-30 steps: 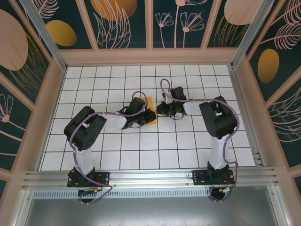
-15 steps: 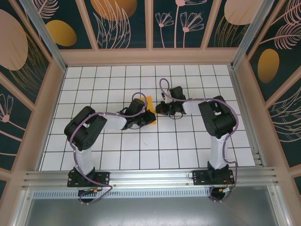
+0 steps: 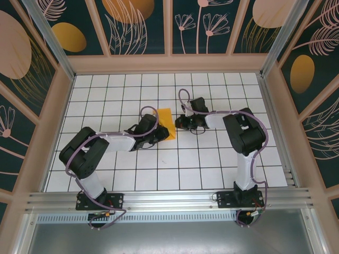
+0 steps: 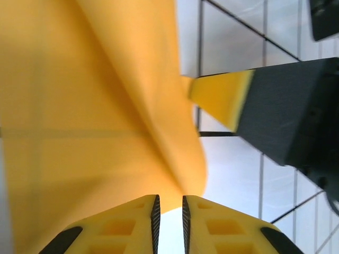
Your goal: Fold a paper plane with a square sheet of paper (pick it up from the middle)
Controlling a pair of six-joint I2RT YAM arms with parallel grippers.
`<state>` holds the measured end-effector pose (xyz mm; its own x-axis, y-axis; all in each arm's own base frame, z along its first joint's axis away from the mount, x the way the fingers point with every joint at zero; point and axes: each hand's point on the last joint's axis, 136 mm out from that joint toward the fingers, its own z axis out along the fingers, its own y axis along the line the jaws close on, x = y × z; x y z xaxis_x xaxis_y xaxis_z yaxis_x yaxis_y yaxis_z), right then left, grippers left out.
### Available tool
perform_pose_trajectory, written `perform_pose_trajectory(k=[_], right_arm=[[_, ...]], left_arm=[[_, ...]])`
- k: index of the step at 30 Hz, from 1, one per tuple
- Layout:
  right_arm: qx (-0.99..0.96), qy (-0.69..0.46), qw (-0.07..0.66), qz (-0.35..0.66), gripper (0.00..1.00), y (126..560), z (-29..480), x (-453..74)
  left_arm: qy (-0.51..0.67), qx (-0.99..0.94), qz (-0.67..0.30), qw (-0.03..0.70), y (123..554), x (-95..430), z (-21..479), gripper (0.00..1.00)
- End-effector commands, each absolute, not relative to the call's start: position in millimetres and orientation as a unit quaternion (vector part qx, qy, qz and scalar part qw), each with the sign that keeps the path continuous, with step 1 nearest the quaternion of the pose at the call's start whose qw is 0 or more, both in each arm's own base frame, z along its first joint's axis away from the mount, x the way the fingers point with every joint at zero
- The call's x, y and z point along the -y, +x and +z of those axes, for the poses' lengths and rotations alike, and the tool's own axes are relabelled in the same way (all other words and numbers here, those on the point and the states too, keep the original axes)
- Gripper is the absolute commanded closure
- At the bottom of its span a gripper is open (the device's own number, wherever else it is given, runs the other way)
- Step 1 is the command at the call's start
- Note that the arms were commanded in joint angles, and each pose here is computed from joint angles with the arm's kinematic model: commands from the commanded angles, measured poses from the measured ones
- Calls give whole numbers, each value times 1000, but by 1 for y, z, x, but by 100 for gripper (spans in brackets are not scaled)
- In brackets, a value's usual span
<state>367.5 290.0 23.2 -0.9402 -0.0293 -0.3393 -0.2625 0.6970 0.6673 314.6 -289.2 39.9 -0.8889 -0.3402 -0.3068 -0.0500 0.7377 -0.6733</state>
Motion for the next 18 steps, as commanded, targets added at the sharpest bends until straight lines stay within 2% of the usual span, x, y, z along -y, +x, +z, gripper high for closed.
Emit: perform_pose_trajectory(k=[1, 13, 18], right_arm=[[-905, -92, 161, 383, 98, 355, 44, -292], [-900, -86, 145, 401, 98, 294, 74, -302], [-902, -88, 148, 395, 98, 295, 69, -307]], left_arm=[[-129, -908, -326, 230, 314, 275, 46, 80], [-151, -905, -316, 243, 299, 252, 47, 84], [-152, -905, -324, 230, 292, 252, 41, 86]])
